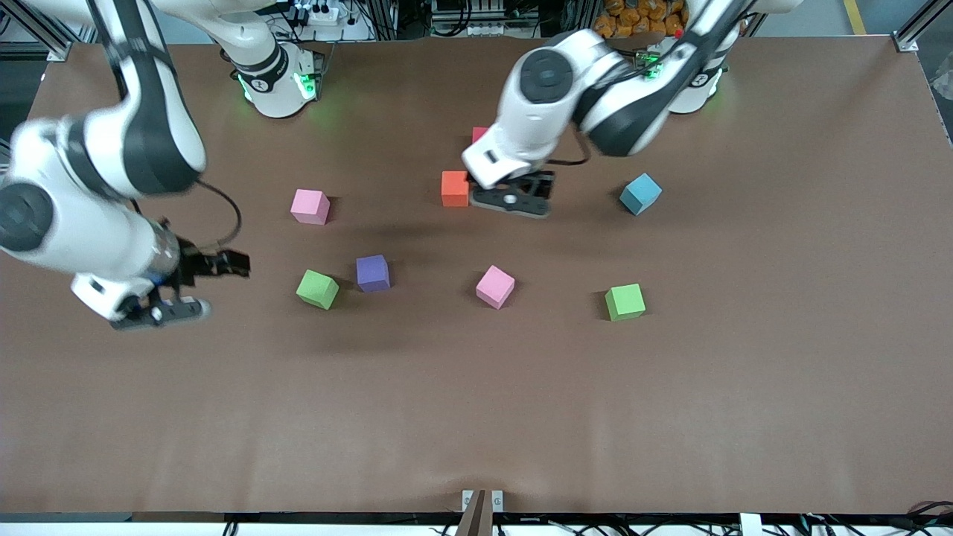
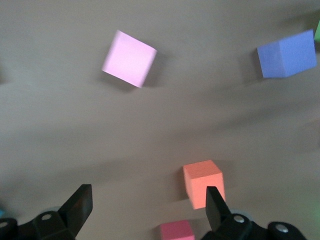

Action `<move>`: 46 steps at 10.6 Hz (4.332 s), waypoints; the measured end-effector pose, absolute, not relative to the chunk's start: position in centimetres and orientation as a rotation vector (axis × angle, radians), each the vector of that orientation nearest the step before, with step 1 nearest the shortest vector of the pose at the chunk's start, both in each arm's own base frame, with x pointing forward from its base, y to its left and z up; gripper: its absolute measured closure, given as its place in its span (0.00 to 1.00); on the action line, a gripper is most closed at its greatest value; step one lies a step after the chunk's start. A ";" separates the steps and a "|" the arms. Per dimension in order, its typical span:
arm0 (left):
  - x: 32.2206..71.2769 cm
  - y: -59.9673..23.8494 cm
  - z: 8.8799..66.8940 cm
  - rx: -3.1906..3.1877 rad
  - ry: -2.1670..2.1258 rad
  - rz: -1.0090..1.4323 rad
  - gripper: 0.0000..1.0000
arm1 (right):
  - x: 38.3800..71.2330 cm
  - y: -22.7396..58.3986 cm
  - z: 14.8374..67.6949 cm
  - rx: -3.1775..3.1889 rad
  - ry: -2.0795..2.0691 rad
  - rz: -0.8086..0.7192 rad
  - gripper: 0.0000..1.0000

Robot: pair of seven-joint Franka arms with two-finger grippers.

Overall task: Arrange blocks into number 1
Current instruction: 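Grasp the green cube with the right gripper while the left gripper grasps orange, then carry the orange cube with the left gripper and set it beside the red cube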

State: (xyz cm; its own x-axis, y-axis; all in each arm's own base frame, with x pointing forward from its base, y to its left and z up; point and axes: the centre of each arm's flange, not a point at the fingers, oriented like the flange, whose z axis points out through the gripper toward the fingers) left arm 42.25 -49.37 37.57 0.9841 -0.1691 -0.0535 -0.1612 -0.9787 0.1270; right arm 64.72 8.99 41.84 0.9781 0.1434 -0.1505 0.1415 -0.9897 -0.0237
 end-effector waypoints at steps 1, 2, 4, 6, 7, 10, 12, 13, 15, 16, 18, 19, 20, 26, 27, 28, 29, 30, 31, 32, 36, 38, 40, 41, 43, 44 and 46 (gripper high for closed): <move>40.4 -51.8 34.4 3.015 -0.235 -0.109 0.00 | 65.7 8.5 38.9 -3.113 -0.202 0.245 0.00; 38.6 -53.8 31.6 3.027 -0.223 -0.123 0.00 | 66.4 8.2 36.3 -3.115 -0.163 0.252 0.00; 35.4 -56.5 27.4 3.074 -0.222 -0.133 0.00 | 66.9 8.9 32.0 -3.124 -0.045 0.285 0.00; 34.1 -57.5 25.5 3.093 -0.227 -0.123 0.00 | 66.7 10.9 29.6 -3.132 0.025 0.326 0.00; 33.6 -57.9 24.6 3.093 -0.219 -0.126 0.00 | 66.5 11.4 28.8 -3.132 0.040 0.323 0.00; 32.9 -58.6 22.0 3.079 -0.166 -0.125 0.00 | 65.3 11.6 26.1 -3.011 0.176 0.353 0.00; 33.0 -58.6 20.8 3.076 -0.129 -0.135 0.00 | 65.0 11.5 25.5 -2.987 0.289 0.381 0.00; 33.1 -58.5 20.3 3.080 -0.109 -0.141 0.00 | 64.8 11.7 25.3 -2.985 0.334 0.395 0.00; 33.1 -58.3 19.7 3.092 -0.080 -0.143 0.26 | 63.9 11.7 24.2 -2.984 0.368 0.436 0.00; 33.0 -58.4 19.6 3.094 -0.068 -0.137 0.39 | 63.5 11.7 23.7 -2.983 0.373 0.456 0.00; 33.0 -58.4 19.6 3.097 -0.046 -0.133 0.40 | 62.9 11.7 22.9 -2.982 0.379 0.487 0.00; 32.9 -58.4 19.6 3.099 -0.040 -0.130 0.40 | 62.7 11.9 22.7 -2.982 0.386 0.495 0.00; 32.9 -58.4 19.6 3.100 -0.040 -0.127 0.40 | 62.6 12.4 22.7 -2.982 0.399 0.498 0.00; 34.5 -55.6 19.7 3.154 -0.022 -0.137 0.40 | 61.4 15.1 22.0 -2.996 0.418 0.526 0.00; 34.2 -55.5 19.7 3.163 -0.029 -0.144 0.40 | 61.3 15.1 21.8 -2.997 0.420 0.533 0.00; 33.5 -55.5 19.8 3.166 -0.046 -0.151 0.40 | 61.2 15.0 21.7 -2.997 0.420 0.536 0.00; 32.5 -55.5 19.8 3.170 -0.067 -0.161 0.40 | 61.2 15.0 21.7 -2.997 0.421 0.539 0.00; 31.7 -55.4 19.9 3.174 -0.086 -0.167 0.40 | 61.1 15.0 21.5 -2.998 0.421 0.543 0.00; 31.1 -55.2 19.9 3.181 -0.100 -0.171 0.40 | 60.9 14.9 21.3 -2.998 0.423 0.550 0.00; 30.7 -54.9 20.0 3.189 -0.108 -0.170 0.40 | 60.9 14.9 21.0 -2.998 0.424 0.558 0.00; 31.2 -54.0 20.0 3.207 -0.139 -0.127 0.40 | 60.8 14.6 19.8 -2.999 0.435 0.570 0.00; 30.9 -53.9 19.8 3.211 -0.147 -0.130 0.40 | 61.0 14.1 19.3 -2.999 0.450 0.559 0.11; 30.6 -53.7 19.7 3.206 -0.151 -0.126 0.40 | 61.0 14.0 19.2 -2.999 0.452 0.560 0.38; 30.3 -53.7 19.7 3.197 -0.151 -0.122 0.40 | 61.0 14.0 19.2 -2.999 0.451 0.559 0.38; 29.4 -53.8 19.6 3.170 -0.148 -0.112 0.40 | 61.2 14.5 19.5 -3.000 0.441 0.548 0.41; 29.1 -53.7 19.6 3.161 -0.147 -0.099 0.40 | 61.3 15.0 20.3 -3.000 0.427 0.527 0.41; 28.7 -53.5 19.6 3.155 -0.156 -0.072 0.40 | 61.5 16.8 23.1 -3.005 0.376 0.472 0.41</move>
State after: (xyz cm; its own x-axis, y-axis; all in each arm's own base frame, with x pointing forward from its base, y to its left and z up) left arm 28.74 -53.54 19.61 0.9941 -0.0982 -0.0462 -0.0990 -0.9950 -0.0155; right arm 61.52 16.75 23.10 0.9226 -0.2281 -0.3110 -0.2516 -0.9671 -0.0371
